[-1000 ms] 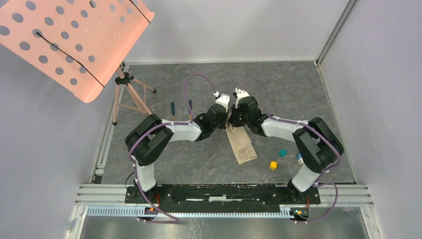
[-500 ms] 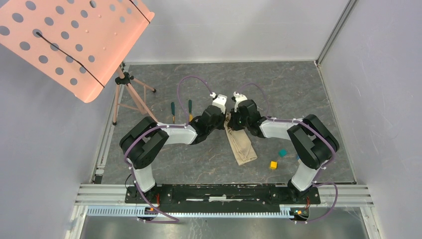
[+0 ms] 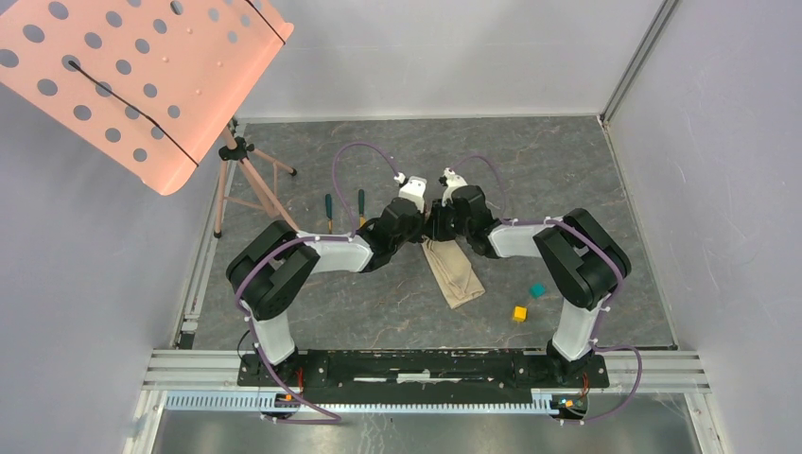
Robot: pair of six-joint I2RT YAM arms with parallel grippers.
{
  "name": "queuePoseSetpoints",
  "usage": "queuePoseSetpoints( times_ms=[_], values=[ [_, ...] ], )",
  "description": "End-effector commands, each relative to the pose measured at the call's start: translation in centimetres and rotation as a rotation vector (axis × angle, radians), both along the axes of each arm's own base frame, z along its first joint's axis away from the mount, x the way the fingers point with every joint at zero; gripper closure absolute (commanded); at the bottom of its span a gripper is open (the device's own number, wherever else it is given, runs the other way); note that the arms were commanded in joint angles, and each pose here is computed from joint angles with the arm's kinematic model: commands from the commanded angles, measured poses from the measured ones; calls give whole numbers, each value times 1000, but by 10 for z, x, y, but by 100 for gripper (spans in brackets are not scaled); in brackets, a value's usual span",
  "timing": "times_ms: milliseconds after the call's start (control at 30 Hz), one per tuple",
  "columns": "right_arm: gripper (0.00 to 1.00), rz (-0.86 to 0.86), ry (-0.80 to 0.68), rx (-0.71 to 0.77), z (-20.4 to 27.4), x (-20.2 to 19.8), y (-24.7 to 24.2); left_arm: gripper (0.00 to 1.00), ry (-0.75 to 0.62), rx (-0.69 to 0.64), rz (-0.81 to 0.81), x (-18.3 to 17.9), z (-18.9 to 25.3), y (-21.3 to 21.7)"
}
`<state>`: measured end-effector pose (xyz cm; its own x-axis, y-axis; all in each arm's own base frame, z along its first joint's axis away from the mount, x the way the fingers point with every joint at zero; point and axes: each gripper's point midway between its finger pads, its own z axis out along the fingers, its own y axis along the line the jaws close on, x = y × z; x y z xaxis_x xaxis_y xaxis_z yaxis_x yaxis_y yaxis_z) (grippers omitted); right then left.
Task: Fold the napkin into a case and place the utensils inside
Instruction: Grasp the top corner of the smaller rectangle folded napkin from the folded napkin.
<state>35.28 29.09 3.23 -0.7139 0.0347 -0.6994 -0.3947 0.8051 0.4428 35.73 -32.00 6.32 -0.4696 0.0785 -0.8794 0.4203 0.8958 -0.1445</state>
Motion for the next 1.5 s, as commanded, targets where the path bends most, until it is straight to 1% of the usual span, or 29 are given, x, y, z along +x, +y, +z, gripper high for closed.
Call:
queuePoseSetpoints(
  times_ms=[0, 100, 233, 367, 433, 467, 567, 633, 767, 900, 967, 1067, 1233, 1367, 1467],
  values=[
    [76, 33, -54, 127, 27, 5, 16, 98, -21, -95, 45, 5, 24, -3],
    [70, 42, -60, 102, 30, -3, 4, 98, 1, -100, 78, 9, 20, 8],
    [59, 39, -82, 53, 34, -8, -12, 98, 2, -106, 77, 10, 21, 10],
    [58, 36, -89, 20, 32, -6, -19, 98, 3, -105, 74, 10, 21, 10],
    [60, 41, -89, 23, 31, -4, -17, 98, 5, -106, 70, 10, 20, 9],
    [63, 44, -86, 25, 29, -2, -16, 98, 6, -107, 68, 10, 20, 8],
    [77, 52, -79, 50, 24, 3, -8, 98, 9, -111, 60, 9, 20, 7],
    [83, 63, -65, 70, 21, 6, -1, 98, 11, -112, 52, 9, 20, 5],
    [88, 60, -68, 142, 25, 16, 16, 98, 29, -130, 36, 8, 17, -1],
    [90, 66, -93, 243, 39, 27, 36, 98, 58, -137, 45, 6, 11, -2],
    [90, 62, -87, 249, 37, 29, 37, 98, 57, -132, 56, 7, 10, 1],
    [87, 70, -72, 247, 31, 23, 35, 98, 51, -134, 75, 9, 13, 7],
    [76, 61, -75, 205, 31, 9, 16, 98, 34, -148, 112, 14, 22, 18],
    [66, 42, -90, 211, 41, 9, 4, 98, 10, -153, 127, 14, 27, 25],
    [65, 37, -96, 207, 45, 13, 1, 98, 6, -158, 127, 13, 29, 25]
  ],
)
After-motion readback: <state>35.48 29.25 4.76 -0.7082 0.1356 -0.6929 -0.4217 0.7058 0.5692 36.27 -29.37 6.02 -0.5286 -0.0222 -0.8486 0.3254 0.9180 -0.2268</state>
